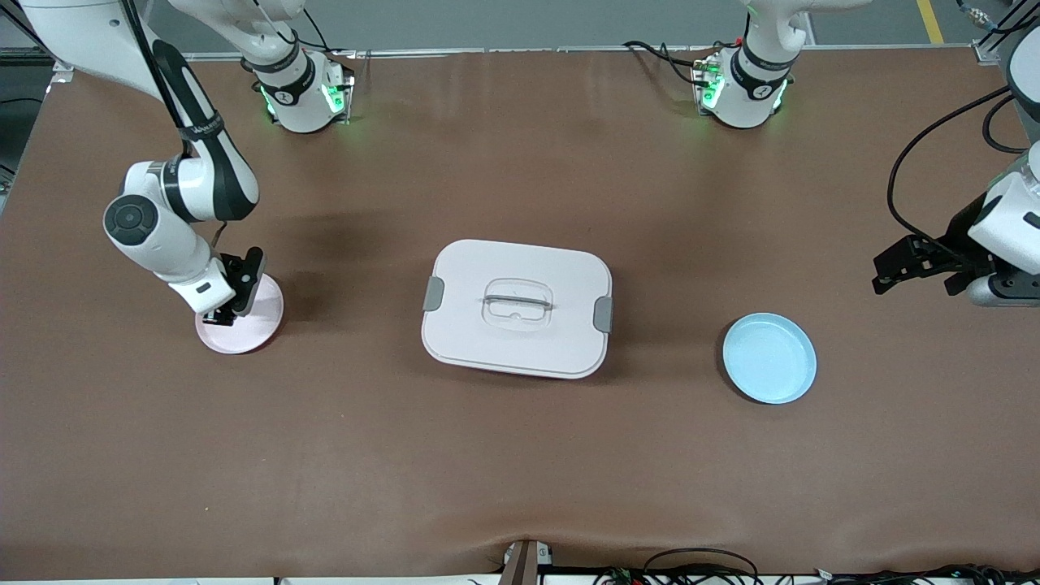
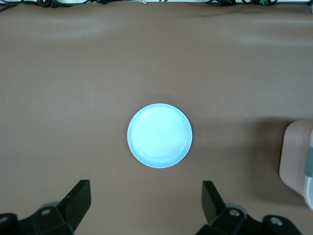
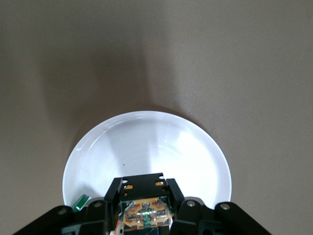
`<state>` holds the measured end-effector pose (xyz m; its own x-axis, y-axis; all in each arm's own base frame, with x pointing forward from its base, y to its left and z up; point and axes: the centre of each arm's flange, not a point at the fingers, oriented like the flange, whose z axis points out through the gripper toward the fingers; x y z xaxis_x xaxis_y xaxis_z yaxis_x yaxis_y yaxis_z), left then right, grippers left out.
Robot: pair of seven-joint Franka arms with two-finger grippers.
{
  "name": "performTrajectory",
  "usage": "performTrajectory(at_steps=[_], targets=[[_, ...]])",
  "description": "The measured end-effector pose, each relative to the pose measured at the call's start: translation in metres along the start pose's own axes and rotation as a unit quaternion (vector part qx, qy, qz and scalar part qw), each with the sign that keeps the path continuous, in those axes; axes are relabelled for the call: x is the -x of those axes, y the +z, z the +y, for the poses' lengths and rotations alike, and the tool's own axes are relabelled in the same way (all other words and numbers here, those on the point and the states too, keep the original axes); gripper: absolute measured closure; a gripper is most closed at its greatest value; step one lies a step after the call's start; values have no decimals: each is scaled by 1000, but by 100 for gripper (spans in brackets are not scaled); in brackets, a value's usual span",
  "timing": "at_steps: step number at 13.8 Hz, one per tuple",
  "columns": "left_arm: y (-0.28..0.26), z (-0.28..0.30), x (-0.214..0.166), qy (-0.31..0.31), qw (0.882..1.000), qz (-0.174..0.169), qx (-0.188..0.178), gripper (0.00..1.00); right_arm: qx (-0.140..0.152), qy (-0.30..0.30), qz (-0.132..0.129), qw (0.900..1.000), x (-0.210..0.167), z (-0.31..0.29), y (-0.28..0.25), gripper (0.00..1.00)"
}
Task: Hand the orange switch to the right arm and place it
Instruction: 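Lower the switch onto the white plate with the right gripper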
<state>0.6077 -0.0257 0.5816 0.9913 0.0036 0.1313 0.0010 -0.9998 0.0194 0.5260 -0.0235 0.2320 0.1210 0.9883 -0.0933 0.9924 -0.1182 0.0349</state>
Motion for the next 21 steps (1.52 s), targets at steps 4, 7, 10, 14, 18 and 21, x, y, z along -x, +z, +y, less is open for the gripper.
performTrajectory(at_steps=[4, 7, 10, 14, 18, 21], targets=[[-7, -1, 8, -18, 1000, -15, -1, 0, -6, -1, -1, 1000, 6, -2, 19, 58], [-29, -5, 20, -20, 1000, -19, -2, 0, -5, -2, -1, 1000, 11, -3, 35, 58], [-51, -1, 32, -17, 1000, -16, -2, 0, 2, -3, 6, 1000, 11, -3, 49, 58], [-48, 6, 38, -11, 1000, -29, -2, 0, 9, -5, 10, 1000, 10, -3, 57, 58], [-46, 6, 39, -13, 999, -31, -2, 0, 13, -3, 11, 1000, 12, -1, 57, 53], [-49, 6, 41, -14, 1000, -27, -2, 0, 12, -3, 10, 1000, 15, -1, 61, 22]])
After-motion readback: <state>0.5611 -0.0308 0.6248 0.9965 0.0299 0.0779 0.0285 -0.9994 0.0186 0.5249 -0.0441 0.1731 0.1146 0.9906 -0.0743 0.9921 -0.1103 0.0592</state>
